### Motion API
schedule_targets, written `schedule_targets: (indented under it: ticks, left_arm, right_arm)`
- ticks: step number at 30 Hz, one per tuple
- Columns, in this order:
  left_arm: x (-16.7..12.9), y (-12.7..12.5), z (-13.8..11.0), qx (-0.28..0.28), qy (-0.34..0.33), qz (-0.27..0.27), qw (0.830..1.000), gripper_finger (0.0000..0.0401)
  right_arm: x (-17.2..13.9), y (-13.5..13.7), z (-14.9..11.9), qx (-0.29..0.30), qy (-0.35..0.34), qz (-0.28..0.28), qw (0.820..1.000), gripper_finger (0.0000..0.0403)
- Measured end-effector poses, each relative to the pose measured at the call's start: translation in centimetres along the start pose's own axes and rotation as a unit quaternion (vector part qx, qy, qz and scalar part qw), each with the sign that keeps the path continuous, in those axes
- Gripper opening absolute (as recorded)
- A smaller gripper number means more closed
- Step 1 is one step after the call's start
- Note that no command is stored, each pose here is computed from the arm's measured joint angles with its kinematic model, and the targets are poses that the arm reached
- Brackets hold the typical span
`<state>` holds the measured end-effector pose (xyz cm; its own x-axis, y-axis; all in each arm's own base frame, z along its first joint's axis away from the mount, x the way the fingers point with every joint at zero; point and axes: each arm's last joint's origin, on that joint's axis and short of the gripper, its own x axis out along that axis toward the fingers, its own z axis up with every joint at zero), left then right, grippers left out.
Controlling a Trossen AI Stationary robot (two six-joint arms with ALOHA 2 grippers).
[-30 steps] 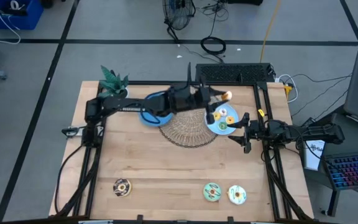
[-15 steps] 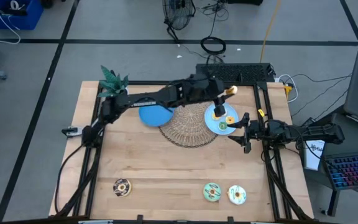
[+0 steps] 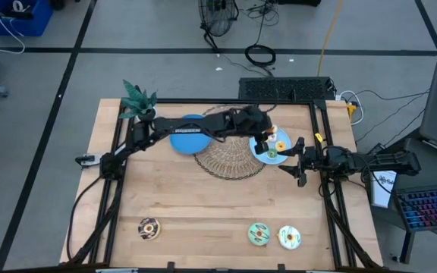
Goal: Pick & Place donuts
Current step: Put the small orange donut on the light blue plate
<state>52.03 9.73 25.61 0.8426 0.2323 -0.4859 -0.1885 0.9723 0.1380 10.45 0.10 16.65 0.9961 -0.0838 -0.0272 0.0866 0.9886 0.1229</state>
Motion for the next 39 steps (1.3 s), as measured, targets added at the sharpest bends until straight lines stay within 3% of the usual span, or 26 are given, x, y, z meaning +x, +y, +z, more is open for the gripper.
schedule_targets:
  ticks: [9,17,39]
  left_arm:
    - [1.9,-0.8,-5.3,-0.035,0.050,-0.005,0.998,0.0134]
    - [2.7,-1.4,-8.1,-0.086,0.048,-0.045,0.994,0.0134]
    - [2.7,-2.2,-8.8,-0.095,0.059,-0.046,0.993,0.0141]
  right_arm:
    - [0.0,0.0,0.0,0.000,0.000,0.000,1.000,0.0242]
    - [0.0,0.0,0.0,0.000,0.000,0.000,1.000,0.0242]
    - [0.0,0.0,0.0,0.000,0.000,0.000,1.000,0.0242]
